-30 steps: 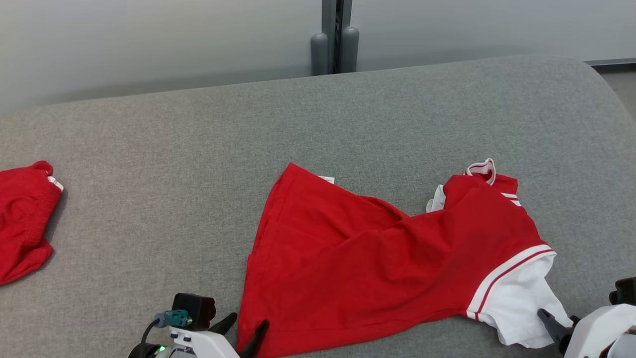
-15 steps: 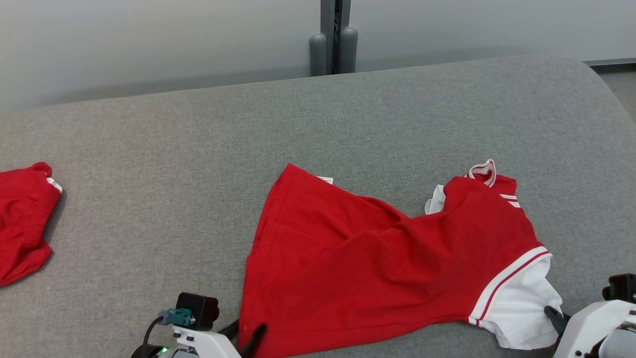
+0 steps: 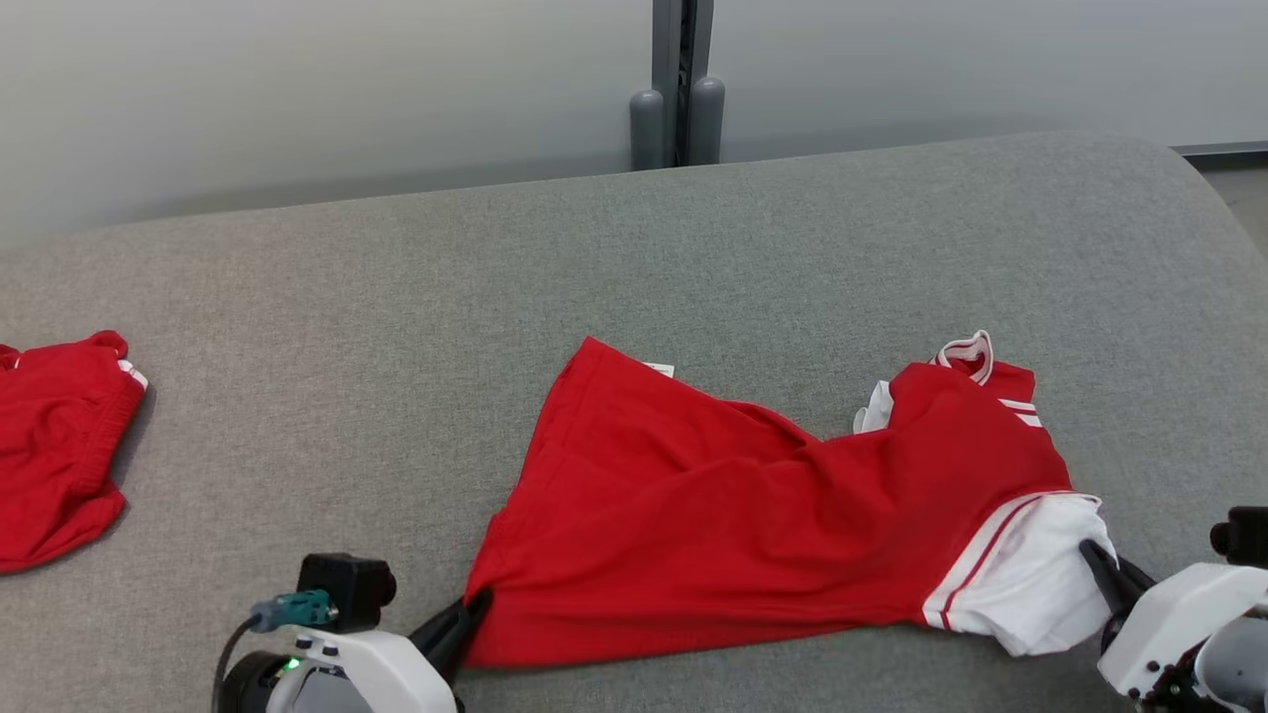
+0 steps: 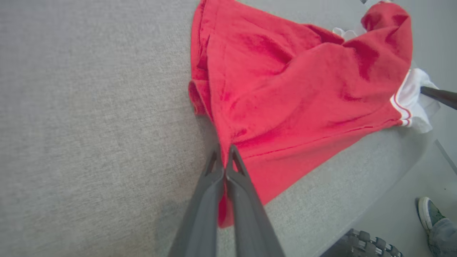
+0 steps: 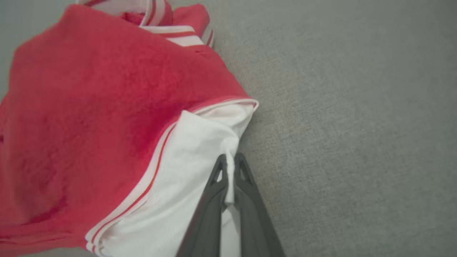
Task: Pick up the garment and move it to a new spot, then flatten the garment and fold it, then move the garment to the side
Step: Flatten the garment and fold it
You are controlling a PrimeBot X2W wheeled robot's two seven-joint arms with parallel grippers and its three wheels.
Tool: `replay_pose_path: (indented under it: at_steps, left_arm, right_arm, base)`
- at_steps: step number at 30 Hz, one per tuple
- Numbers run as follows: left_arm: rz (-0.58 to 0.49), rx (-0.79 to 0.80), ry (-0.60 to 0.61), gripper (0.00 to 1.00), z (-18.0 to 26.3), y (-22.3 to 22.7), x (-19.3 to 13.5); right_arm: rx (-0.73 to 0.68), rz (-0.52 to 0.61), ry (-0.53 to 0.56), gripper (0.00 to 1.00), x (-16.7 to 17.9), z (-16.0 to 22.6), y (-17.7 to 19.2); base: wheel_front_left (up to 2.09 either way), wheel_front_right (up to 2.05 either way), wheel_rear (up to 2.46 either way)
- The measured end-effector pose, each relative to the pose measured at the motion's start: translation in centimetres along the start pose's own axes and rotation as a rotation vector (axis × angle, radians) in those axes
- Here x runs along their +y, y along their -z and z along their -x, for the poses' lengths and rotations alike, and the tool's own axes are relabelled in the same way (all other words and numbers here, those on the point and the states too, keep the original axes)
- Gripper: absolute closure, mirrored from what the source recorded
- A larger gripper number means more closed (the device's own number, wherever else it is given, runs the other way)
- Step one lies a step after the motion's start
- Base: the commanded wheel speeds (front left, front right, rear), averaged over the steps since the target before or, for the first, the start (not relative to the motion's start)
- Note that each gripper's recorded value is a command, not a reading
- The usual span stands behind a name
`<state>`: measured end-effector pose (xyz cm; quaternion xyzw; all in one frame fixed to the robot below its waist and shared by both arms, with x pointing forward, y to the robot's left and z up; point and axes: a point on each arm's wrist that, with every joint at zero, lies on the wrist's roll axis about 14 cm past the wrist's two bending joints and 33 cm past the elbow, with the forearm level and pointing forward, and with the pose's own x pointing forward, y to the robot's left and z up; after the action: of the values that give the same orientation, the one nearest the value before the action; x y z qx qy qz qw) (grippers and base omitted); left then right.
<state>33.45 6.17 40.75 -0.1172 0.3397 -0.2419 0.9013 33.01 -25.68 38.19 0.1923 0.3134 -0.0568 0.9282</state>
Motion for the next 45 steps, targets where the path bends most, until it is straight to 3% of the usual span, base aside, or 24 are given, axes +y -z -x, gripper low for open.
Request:
replay_pose_path:
  at_steps: [9,14,20,27,31,35,43,45]
  left_arm:
    - [0.042,-0.316,0.108,1.0,3.1,-8.3,-2.7]
    - [0.084,-0.375,0.171,1.0,4.9,-9.9,-3.9]
    - [0.11,-0.489,0.202,1.0,7.4,-12.5,-4.1]
    - [0.12,-0.57,0.216,1.0,9.7,-14.7,-3.9]
    - [0.145,-0.517,0.25,1.0,8.7,-14.2,-4.2]
    - [0.104,-0.503,0.237,1.0,6.7,-15.6,-2.9]
    - [-0.04,-0.457,0.186,1.0,0.5,-21.2,1.0]
    - [-0.033,-0.45,0.182,1.0,-1.2,-22.5,2.0]
  right_arm:
    - [-0.27,-0.007,-0.137,1.0,3.7,2.1,-6.6]
    - [-0.427,-0.1,-0.266,1.0,6.6,4.8,-10.2]
    - [-0.623,-0.142,-0.327,1.0,6.7,9.0,-14.1]
    - [-0.71,-0.151,-0.376,1.0,7.4,11.2,-15.7]
    - [-0.706,-0.18,-0.425,1.0,9.2,10.1,-15.8]
    - [-0.723,-0.182,-0.457,1.0,10.7,8.1,-17.6]
    - [-0.722,-0.06,-0.539,1.0,16.5,1.7,-22.7]
    - [-0.712,-0.03,-0.559,1.0,18.0,0.0,-23.6]
  base:
    - [0.0,0.0,0.0]
    - [0.0,0.0,0.0]
    - [0.0,0.0,0.0]
    - [0.0,0.0,0.0]
    - [0.0,0.0,0.0]
    - [0.0,0.0,0.0]
    - [0.0,0.0,0.0]
    - [0.0,0.0,0.0]
